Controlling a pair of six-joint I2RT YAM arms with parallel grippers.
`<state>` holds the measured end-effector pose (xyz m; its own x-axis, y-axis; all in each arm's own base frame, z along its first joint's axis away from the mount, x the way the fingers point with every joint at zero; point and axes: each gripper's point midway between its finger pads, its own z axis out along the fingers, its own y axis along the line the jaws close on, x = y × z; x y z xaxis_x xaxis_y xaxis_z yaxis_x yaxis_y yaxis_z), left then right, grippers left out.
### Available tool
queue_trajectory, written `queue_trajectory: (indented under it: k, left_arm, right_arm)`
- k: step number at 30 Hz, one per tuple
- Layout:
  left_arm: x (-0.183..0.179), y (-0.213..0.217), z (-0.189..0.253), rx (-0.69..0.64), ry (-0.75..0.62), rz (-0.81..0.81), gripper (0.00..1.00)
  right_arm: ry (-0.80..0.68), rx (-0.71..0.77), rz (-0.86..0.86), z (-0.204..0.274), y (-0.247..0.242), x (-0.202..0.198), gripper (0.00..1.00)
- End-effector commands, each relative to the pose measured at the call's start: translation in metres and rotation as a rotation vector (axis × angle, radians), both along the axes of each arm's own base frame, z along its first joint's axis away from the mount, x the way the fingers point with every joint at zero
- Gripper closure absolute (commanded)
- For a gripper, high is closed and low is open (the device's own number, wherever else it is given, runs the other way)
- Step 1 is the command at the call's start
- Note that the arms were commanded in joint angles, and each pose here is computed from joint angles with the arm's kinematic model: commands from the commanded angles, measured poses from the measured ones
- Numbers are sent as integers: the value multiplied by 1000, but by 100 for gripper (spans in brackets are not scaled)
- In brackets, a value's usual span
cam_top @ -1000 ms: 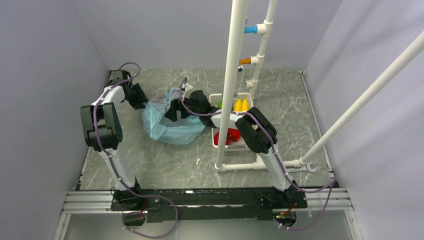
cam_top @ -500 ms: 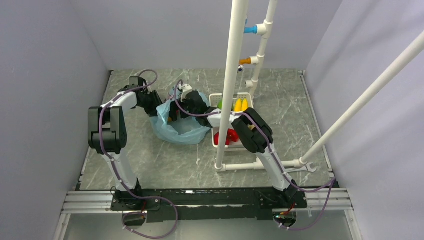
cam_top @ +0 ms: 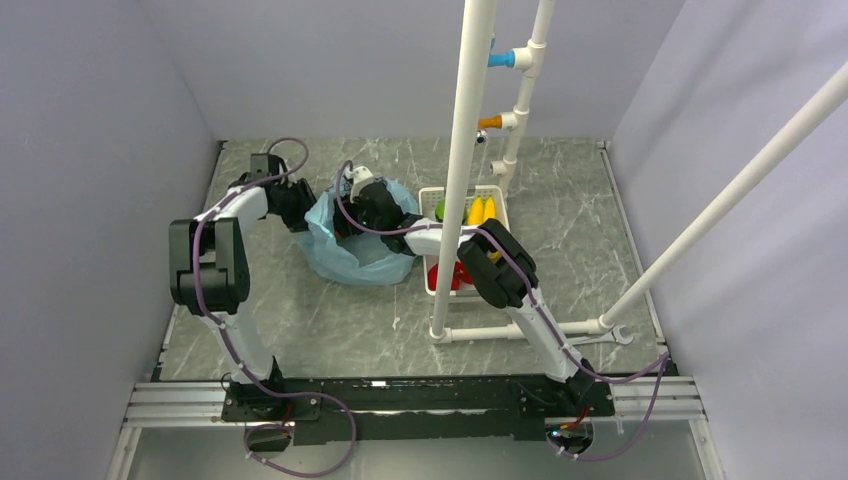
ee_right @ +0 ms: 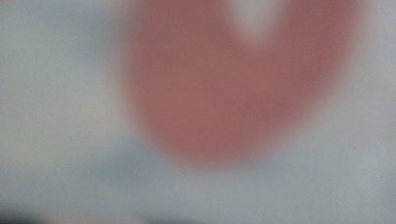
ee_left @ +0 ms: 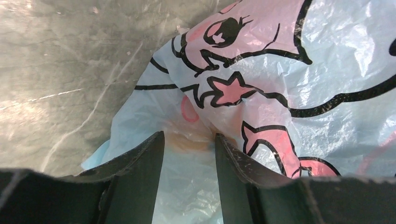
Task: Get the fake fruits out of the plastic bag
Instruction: Take out the fake fruit from the plastic bag.
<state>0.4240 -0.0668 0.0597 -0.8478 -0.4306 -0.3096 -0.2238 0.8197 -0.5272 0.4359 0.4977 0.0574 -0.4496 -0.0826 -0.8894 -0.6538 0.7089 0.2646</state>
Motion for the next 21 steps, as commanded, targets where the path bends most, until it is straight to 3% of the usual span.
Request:
queue_trajectory:
  k: [1,4,6,8,15,21]
  left_arm:
    - [-14,7,40,85,-57,-31,49]
    - [-17,20,62,169,-113,-15,42]
    - [-22,27,78,212,-161,7,31]
    - [-29,35,88,251,-183,27,25]
    - [-42,40,144,296,-369,40,22]
    - [-51,27,162,299,-536,-39,24]
  right_arm:
    - [-25,-54,-48,-9,-15,13,56]
    - [3,-23,-1,7,-11,6,76]
    - [24,3,25,20,-12,0,80]
    - [23,35,38,40,-17,-6,84]
    - [103,116,180,80,-33,-36,91]
    - [193,160,240,103,-58,-54,91]
